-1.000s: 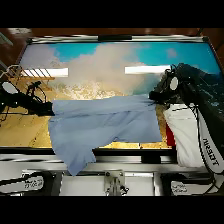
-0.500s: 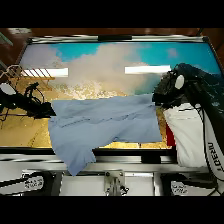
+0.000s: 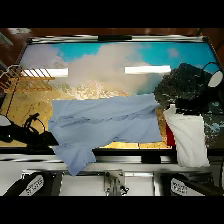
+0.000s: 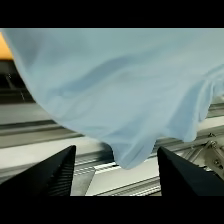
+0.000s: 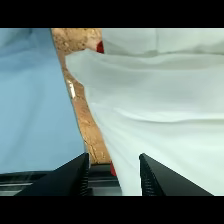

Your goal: Fold the shirts.

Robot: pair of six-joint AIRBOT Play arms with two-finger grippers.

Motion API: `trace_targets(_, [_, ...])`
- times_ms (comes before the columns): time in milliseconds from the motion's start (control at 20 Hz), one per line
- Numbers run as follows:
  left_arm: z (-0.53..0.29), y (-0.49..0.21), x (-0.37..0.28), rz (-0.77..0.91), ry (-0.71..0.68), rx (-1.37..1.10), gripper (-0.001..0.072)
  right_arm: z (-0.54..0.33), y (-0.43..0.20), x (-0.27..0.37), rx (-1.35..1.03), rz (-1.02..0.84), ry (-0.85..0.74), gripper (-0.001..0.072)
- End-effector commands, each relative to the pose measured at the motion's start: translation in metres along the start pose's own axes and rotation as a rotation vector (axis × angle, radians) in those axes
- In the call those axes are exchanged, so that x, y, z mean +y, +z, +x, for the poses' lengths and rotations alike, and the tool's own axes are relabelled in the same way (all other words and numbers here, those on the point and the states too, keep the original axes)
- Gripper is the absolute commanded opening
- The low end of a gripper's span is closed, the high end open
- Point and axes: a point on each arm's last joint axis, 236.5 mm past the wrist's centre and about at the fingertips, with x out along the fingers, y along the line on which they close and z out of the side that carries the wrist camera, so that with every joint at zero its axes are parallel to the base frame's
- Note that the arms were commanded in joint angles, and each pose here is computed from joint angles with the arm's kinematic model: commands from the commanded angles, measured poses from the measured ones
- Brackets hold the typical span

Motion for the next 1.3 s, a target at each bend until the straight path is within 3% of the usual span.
trace_targets(0, [0.026,-0.035,0.02,-0.017,0.032,0.029,0.0603,-0.011,-0.003,-0.017,-0.025,0.031,0.006,0.0459])
trace_targets(350, [0.045,-0.026,0.023,0.021,0.076,0.05,0.0584,-0.012,0.01,-0.017,-0.081,0.035,0.008,0.0459])
trace_targets(400, [0.047,-0.024,0.024,0.006,0.076,0.046,0.0513,-0.012,0.008,-0.017,-0.073,0.035,0.008,0.0459])
trace_targets(450, [0.048,-0.022,0.023,0.0,0.07,0.045,0.0503,-0.012,0.006,-0.017,-0.065,0.035,0.009,0.0459])
trace_targets(1100, [0.074,-0.015,0.022,0.029,0.117,0.079,0.049,-0.011,-0.006,-0.017,-0.016,0.034,0.008,0.0459])
trace_targets(1150, [0.079,-0.016,0.022,0.03,0.126,0.09,0.0434,-0.011,-0.006,-0.017,-0.016,0.034,0.008,0.0459])
trace_targets(1200, [0.084,-0.017,0.022,0.025,0.135,0.096,0.0429,-0.011,-0.006,-0.017,-0.014,0.034,0.008,0.0459])
trace_targets(1250, [0.088,-0.018,0.023,0.011,0.143,0.1,0.034,-0.011,-0.007,-0.017,-0.011,0.034,0.008,0.0459])
